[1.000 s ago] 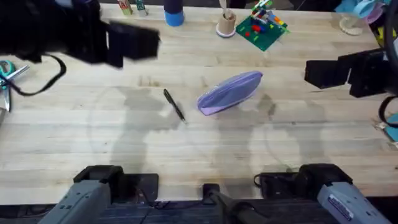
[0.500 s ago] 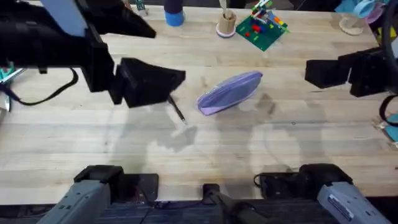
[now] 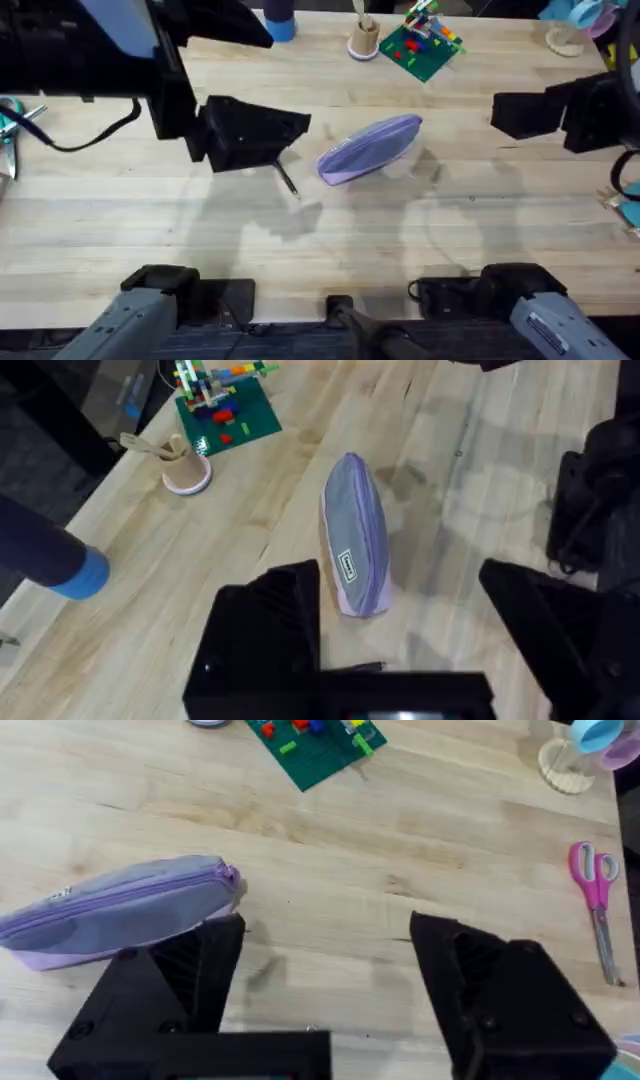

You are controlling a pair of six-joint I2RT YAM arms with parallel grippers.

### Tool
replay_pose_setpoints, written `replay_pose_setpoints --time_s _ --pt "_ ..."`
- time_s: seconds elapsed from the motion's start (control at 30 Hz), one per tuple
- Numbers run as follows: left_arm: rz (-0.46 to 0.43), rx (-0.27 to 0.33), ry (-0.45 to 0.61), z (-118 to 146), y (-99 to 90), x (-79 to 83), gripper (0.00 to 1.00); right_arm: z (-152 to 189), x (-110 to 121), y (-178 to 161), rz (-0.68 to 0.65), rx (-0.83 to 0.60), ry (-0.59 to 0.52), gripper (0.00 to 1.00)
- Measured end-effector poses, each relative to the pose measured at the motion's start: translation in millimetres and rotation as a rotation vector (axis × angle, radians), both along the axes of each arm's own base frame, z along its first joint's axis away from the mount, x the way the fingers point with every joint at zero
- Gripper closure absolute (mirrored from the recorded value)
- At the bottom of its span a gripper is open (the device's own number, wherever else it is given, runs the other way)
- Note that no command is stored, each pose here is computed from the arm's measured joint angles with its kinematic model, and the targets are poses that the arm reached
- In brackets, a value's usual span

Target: Unzip the bag, pick up the pens from the table one at a time and place them inside, then zip the bag closed.

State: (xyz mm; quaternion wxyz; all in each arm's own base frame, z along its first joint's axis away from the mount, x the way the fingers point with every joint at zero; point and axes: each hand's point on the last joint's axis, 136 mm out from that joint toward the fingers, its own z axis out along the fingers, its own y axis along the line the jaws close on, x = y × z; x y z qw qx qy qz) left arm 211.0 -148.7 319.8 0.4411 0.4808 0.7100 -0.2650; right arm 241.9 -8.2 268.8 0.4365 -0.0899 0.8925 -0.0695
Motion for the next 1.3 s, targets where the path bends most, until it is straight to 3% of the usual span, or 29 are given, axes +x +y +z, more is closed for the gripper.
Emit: replay_pose_setpoints --time_s 0.33,0.53,0.67,0.8,1.03,1.3 --pt "-0.003 0.011 -0.010 -2.2 0.2 7.0 0.008 0.1 0.0 0.0 0.000 0.000 -0.001 0.005" --pt "-0.032 0.013 0.094 -23.4 -7.1 21.9 0.006 2.2 1.6 0.0 0.000 0.000 -0.011 0.005" --pt "-0.090 0.028 0.169 -42.0 -17.4 23.0 0.006 2.5 1.8 0.0 0.000 0.000 -0.013 0.006" --pt "-0.166 0.067 0.233 -64.4 -30.8 21.9 0.006 2.5 1.8 0.0 0.000 0.000 -0.013 0.006" --pt "-0.234 0.201 0.314 -113.3 -47.8 31.0 0.004 2.5 1.9 0.0 0.000 0.000 -0.013 0.006" --pt "-0.313 0.270 0.379 -155.6 -69.2 36.6 0.004 2.6 1.9 -0.1 0.011 -0.016 -0.012 0.006"
